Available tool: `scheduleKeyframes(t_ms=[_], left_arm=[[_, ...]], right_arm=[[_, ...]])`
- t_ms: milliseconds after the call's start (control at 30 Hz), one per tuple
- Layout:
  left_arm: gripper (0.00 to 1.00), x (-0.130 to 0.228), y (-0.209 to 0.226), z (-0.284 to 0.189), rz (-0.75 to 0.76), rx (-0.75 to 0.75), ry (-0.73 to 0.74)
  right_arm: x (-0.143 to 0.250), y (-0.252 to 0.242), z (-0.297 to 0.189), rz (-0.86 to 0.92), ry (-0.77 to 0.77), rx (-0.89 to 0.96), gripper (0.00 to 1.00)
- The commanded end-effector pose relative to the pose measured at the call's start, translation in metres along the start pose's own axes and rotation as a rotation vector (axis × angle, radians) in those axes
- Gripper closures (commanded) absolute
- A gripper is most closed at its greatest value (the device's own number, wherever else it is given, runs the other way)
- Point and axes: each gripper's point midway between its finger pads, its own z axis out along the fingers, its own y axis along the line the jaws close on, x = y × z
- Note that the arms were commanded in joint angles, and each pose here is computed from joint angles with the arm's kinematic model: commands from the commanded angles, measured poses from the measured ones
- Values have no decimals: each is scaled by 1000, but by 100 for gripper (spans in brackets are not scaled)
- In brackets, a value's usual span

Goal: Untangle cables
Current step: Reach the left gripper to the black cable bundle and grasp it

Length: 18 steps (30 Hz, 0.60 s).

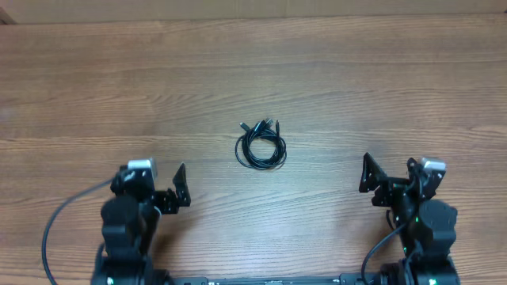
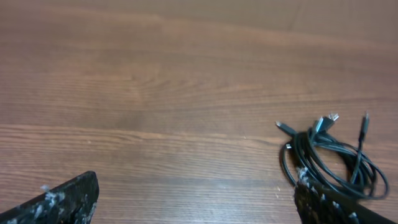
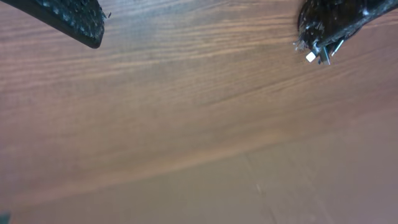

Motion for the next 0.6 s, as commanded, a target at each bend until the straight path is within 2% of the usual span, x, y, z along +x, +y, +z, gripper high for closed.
scheduleKeyframes(t_ms=[0,133,300,467,567], left_arm=[[0,-20,-14,3,-14,55,71],[0,-29,-20,12,-31,66,221],[0,-43,-40,19,-71,151,419],[0,-33,-29,18,-83,72,591],[0,-28,-39,26,-160,112,631]], right_arm=[[-18,5,1,36,28,11,0],[-24,6,8,37,143,46,0],[-30,14,17,40,306,60,0],[-23,24,21,60,488,44,0],[-18,30,26,75,578,31,0]])
